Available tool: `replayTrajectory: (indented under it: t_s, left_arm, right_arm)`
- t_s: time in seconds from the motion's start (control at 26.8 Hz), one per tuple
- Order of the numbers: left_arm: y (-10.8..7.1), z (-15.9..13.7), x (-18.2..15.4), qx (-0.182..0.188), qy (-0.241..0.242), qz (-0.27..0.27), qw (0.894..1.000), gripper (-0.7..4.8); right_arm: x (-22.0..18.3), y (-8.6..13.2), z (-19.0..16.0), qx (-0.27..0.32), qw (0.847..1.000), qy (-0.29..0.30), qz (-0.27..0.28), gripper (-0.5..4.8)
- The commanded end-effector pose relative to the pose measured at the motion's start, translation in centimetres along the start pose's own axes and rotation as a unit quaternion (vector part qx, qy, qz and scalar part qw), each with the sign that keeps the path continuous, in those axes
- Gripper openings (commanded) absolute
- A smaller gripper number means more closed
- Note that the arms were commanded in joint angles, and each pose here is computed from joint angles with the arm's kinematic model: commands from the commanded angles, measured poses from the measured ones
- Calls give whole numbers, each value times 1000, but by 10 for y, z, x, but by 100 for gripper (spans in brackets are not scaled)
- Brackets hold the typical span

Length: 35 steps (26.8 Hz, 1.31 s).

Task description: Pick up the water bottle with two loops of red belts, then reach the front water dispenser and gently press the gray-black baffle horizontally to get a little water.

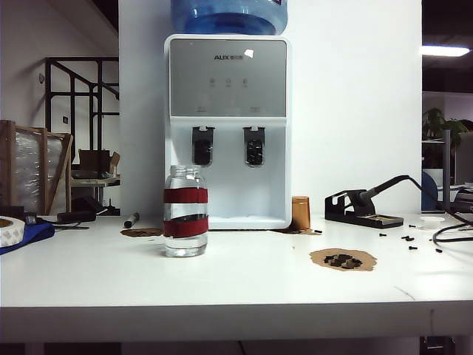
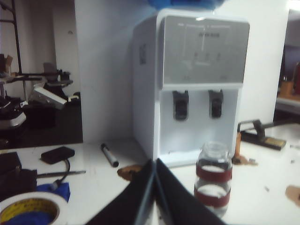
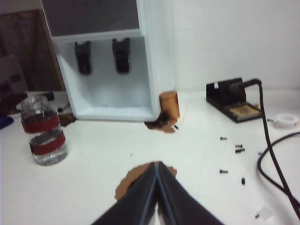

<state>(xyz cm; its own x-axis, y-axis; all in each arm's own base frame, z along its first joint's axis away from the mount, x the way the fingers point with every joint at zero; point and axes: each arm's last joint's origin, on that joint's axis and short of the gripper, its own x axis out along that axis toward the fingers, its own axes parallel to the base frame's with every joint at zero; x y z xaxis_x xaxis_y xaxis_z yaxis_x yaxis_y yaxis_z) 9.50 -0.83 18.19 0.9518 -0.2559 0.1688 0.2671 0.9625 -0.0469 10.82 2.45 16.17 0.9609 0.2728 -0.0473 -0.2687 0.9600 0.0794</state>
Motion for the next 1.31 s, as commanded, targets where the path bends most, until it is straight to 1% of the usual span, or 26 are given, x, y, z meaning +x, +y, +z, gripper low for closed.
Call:
replayTrajectory:
  t_s: [0.04, 0.15, 0.19, 0.34, 0.45, 0.52, 0.56, 0.6, 0.67, 0.71, 0.75, 0.78, 0.82, 0.86, 0.9, 0.93, 0.97, 1.01, 1.04, 1.08, 1.12, 1.16, 1.23, 1.27, 1.31]
  left_arm:
    - [-1, 20, -1, -20, -69, 5, 997, 29]
    - [-4, 42, -3, -37, -108, -9, 993, 32]
    - [-5, 49, -3, -36, -115, -11, 993, 33]
    - [-6, 81, 6, -36, -119, -12, 992, 33]
    - [-3, 106, 26, -43, -121, -13, 992, 33]
    - [0, 122, 45, -51, -119, -17, 991, 33]
    - [3, 130, 59, -54, -117, -16, 992, 44]
    - [6, 135, 71, -64, -109, -13, 992, 68]
    - [12, 138, 99, -72, -78, -11, 994, 79]
    - [16, 134, 114, -77, -58, -9, 995, 95]
    - [21, 127, 131, -80, -34, -12, 996, 134]
    - [24, 118, 144, -79, -17, -21, 996, 181]
    - [27, 108, 154, -71, -6, -30, 997, 225]
    - [31, 97, 163, -59, 4, -38, 998, 265]
    - [38, 74, 178, -38, 33, -53, 997, 319]
    - [42, 59, 186, -29, 50, -66, 996, 343]
    - [49, 38, 194, -19, 76, -87, 993, 347]
    - [55, 24, 197, -21, 91, -103, 990, 348]
    - [59, 17, 199, -24, 98, -117, 988, 350]
    - [68, 0, 201, -32, 107, -170, 979, 419]
    - [73, -7, 200, -36, 109, -200, 973, 456]
    - [75, -13, 200, -37, 112, -220, 968, 479]
    - [78, -25, 200, -33, 123, -254, 959, 479]
    - [79, -32, 200, -31, 129, -262, 956, 479]
    - [80, -38, 199, -34, 135, -276, 951, 479]
  right_arm:
    - [0, 1, 7, -1, 999, -34, 9, -2]
    - [0, 1, 7, -2, 999, -34, 9, -2]
    - [0, 1, 7, -2, 999, -34, 9, -2]
    - [0, 1, 7, -2, 999, -34, 9, -2]
    - [0, 1, 7, 6, 999, -34, 17, -1]
    - [-1, 3, 10, 12, 998, -39, 44, -1]
    - [-1, 5, 15, 13, 997, -47, 65, -1]
    - [-2, 6, 20, 16, 995, -55, 77, -1]
    - [-4, 8, 37, 21, 993, -80, 88, -1]
    - [-6, 9, 47, 23, 991, -92, 92, 3]
    - [-7, 9, 57, 23, 990, -101, 92, 11]
    - [-8, 10, 67, 22, 990, -103, 94, 29]
    - [-9, 12, 76, 19, 990, -98, 104, 69]
    - [-9, 13, 85, 10, 989, -93, 115, 126]
    - [-5, 16, 102, -5, 985, -76, 152, 227]
    - [-2, 18, 111, -9, 981, -61, 184, 225]
    - [7, 20, 122, -3, 978, -34, 206, 225]
    - [12, 21, 129, 1, 975, -15, 220, 225]
    - [17, 21, 134, 5, 973, -2, 230, 230]
    - [28, 23, 145, 11, 967, 22, 255, 292]
    - [33, 23, 149, 14, 965, 29, 262, 315]
    - [37, 23, 153, 15, 961, 35, 272, 316]
    - [46, 24, 161, 7, 956, 42, 290, 320]
    - [49, 25, 163, 4, 950, 45, 308, 324]
    - [54, 25, 165, -3, 946, 46, 321, 344]
